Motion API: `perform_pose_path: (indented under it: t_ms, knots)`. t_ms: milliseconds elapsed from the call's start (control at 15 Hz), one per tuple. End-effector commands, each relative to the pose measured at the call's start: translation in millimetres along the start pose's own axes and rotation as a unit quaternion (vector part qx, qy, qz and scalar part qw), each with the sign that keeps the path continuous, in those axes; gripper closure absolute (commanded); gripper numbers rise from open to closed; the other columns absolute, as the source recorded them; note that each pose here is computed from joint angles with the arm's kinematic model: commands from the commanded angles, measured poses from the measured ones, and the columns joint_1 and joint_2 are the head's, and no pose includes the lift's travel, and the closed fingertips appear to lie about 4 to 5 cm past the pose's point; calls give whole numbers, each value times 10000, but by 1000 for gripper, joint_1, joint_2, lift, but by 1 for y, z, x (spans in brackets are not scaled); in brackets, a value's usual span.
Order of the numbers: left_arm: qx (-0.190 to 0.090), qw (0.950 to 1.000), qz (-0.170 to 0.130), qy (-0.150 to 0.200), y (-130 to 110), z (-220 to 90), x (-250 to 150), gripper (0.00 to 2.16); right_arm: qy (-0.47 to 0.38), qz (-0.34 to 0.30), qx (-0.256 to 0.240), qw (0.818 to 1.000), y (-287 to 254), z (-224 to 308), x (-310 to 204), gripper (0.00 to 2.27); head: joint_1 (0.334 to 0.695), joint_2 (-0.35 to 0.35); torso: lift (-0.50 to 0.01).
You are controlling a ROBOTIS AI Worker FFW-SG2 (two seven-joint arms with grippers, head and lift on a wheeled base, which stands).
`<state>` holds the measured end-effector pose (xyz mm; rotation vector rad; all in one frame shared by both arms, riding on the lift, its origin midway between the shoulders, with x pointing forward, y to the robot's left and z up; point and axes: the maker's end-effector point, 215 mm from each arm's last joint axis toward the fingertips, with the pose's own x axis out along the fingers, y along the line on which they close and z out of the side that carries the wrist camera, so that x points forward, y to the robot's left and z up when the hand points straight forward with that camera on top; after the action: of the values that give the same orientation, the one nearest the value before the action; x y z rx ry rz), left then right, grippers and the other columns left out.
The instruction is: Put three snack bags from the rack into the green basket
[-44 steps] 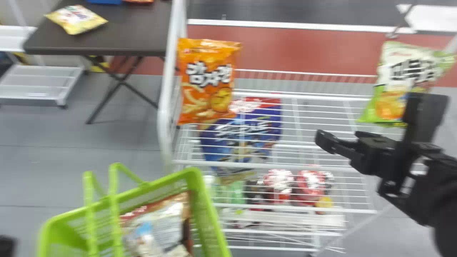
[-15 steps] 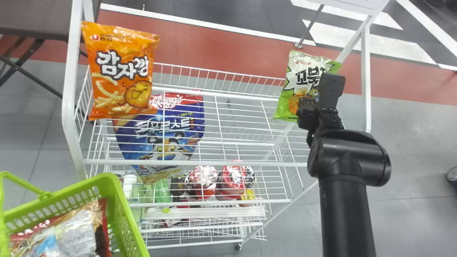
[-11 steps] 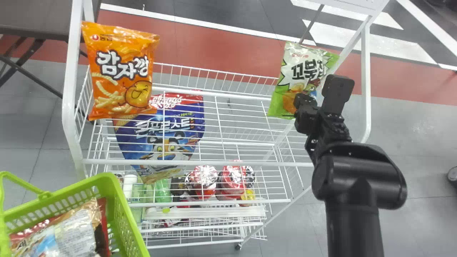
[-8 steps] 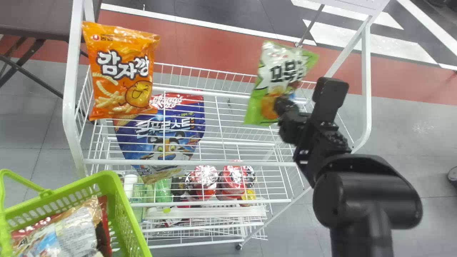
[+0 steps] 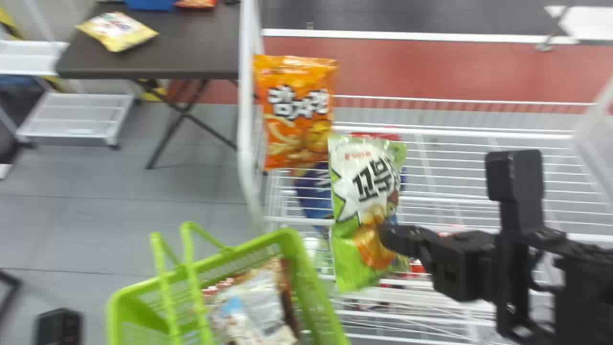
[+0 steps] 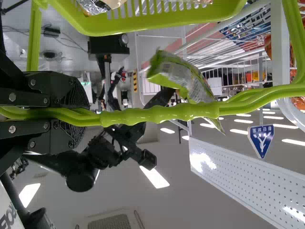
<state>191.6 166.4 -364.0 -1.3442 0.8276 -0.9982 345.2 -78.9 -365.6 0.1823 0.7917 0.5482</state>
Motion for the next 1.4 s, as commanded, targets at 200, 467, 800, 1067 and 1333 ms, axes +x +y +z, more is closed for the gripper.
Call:
perform_pose_path:
  t_ms: [200, 467, 800, 1067, 1333]
  knots:
    - [-9, 10000, -76, 13, -3, -1, 2, 2148, 607, 1215, -346, 9901, 108, -32, 11, 2260, 695, 338, 0]
    - [-9, 9998, -195, 41, -9, -4, 5, 2152, 1376, 1731, -254, 9749, 142, -82, 48, 2260, 695, 350, 0]
    - [-12, 9998, -210, 60, -10, -5, 5, 2152, 1211, 1935, -150, 9735, 150, -90, 87, 1092, 695, 350, 0]
    - [-1, 9998, -205, 68, -10, -4, 5, 2148, 274, 2430, 236, 9694, 144, -30, 50, -2, 695, 350, 0]
    - [15, 9998, -210, 69, -10, -1, 6, 2152, -1078, 2187, 650, 9676, 78, 45, 0, 33, 695, 350, 0]
